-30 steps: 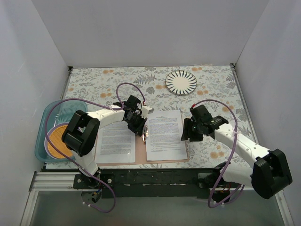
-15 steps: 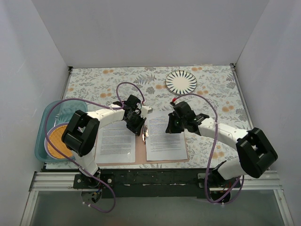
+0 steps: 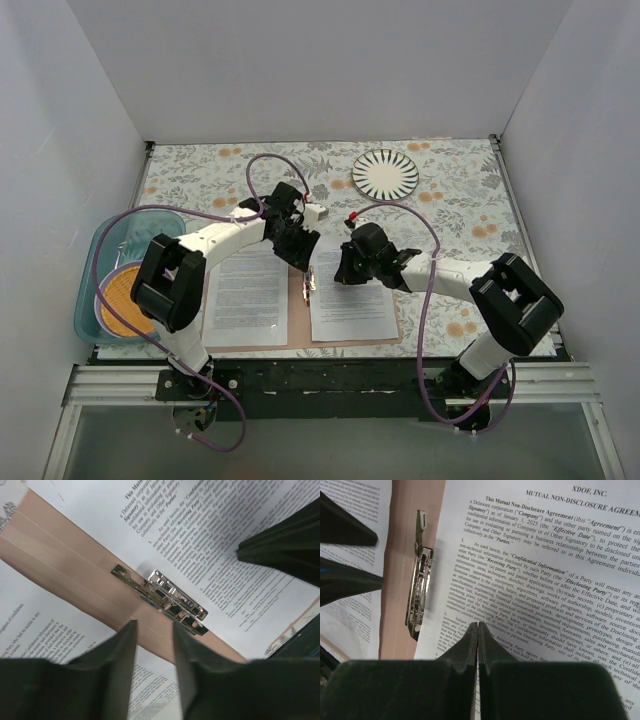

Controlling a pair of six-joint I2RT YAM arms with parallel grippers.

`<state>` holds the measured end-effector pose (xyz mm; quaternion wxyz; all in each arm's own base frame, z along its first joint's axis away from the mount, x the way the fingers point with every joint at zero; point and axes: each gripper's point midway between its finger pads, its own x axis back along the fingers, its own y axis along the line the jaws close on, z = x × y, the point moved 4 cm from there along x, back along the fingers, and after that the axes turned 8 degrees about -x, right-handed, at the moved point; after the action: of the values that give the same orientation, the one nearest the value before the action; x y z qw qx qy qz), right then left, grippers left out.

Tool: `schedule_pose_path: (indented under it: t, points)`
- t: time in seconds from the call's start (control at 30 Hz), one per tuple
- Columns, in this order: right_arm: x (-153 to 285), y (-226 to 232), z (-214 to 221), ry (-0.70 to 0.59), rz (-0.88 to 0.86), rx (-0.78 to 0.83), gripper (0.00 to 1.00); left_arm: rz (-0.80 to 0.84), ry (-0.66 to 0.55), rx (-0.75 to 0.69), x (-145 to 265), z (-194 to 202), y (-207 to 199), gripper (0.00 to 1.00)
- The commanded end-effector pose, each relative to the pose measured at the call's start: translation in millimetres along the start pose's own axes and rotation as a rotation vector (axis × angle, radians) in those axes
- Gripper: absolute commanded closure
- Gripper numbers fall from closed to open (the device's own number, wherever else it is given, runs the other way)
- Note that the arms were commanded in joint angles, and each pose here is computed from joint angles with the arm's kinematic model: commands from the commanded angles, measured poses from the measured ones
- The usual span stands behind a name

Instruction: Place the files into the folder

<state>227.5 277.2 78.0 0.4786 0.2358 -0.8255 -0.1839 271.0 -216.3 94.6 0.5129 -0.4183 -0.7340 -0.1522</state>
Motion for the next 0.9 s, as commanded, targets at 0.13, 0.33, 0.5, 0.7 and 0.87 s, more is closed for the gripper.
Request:
schedule_pose_path:
  t: [0.13, 0.33, 0.5, 0.7, 0.87]
  points:
    - [-13.6, -10.5, 15.7, -0.009, 0.011, -0.027, 0.99, -0.107, -0.1, 0.062, 27.6, -36.5, 11.2, 0.41]
    - [-17.3, -19.9, 28.4, 0.017, 0.033, -0.043, 0.99, -0.121, -0.082, 0.116, 11.0, -38.5, 20.8, 0.43]
    - [-19.7, -26.8, 38.2, 0.032, 0.044, -0.054, 0.99, -0.124, -0.044, 0.165, -6.0, -34.2, 26.8, 0.46]
    - [-18.4, -34.5, 50.0, 0.055, 0.061, -0.064, 0.99, -0.134, -0.022, 0.19, -18.7, -33.2, 34.3, 0.5]
    - [-15.6, -37.2, 54.1, 0.057, 0.063, -0.069, 0.99, -0.153, -0.029, 0.211, -22.0, -36.6, 41.7, 0.52]
